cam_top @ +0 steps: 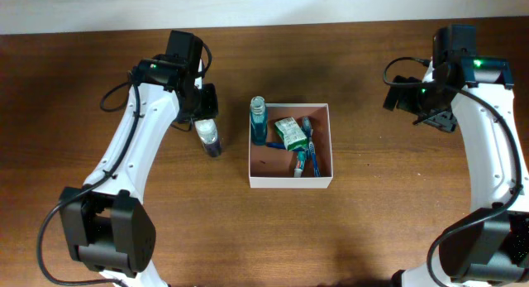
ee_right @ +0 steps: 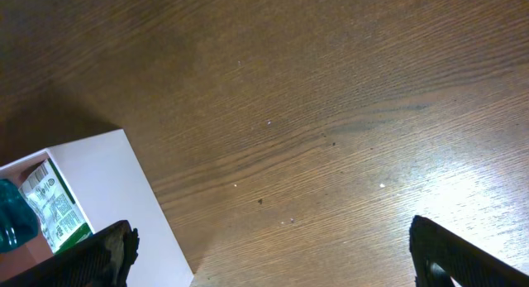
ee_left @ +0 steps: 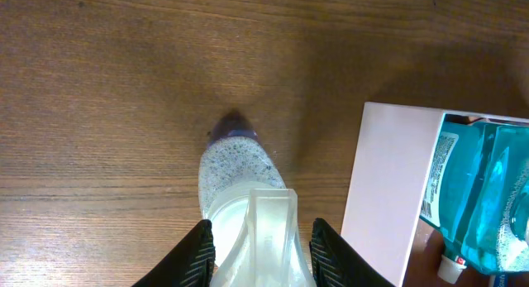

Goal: Pack container
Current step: 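Move the left gripper onto the white pump soap bottle and close it, then lift the soap bottle and carry it right over the box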

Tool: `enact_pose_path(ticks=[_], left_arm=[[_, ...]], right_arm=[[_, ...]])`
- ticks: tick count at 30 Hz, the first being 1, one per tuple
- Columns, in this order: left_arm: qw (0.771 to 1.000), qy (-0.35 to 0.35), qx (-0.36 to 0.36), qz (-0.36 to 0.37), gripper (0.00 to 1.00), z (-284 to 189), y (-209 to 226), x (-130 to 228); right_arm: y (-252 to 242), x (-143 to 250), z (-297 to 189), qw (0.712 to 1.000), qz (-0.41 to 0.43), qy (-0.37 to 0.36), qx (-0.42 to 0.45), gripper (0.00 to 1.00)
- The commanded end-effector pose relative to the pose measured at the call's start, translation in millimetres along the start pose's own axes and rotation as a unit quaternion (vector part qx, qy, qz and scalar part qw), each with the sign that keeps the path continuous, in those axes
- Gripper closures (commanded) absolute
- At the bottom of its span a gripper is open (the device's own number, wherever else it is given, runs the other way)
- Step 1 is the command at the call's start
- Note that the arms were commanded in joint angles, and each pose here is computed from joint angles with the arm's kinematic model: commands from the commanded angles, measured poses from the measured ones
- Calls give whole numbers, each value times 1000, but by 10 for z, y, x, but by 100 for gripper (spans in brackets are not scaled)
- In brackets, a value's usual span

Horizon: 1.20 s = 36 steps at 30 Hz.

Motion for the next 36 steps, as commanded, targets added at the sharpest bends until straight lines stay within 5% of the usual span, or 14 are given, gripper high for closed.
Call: enact_pose_path(ticks=[1, 22, 36], left_arm=[[1000, -3, -11, 1, 65, -41, 34, 5], [998, -55, 7, 13, 71, -735, 33, 120], [982, -126, 119, 73, 71, -1602, -455, 487]], right_arm=[[-27, -32, -58, 1000, 5, -11, 4, 2], [-27, -32, -58, 1000, 5, -11, 3, 2], [-27, -32, -59, 1000, 4, -11, 3, 2]])
Point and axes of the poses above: each gripper's point midway between its finger pads, its own z axis out along the fingers, its own y axis along the line the jaws close on, x = y × z, the point moved 3 cm from there along -z, back along the fingers, and after that the axes turned 3 degrees about z, right-handed, at the moved point
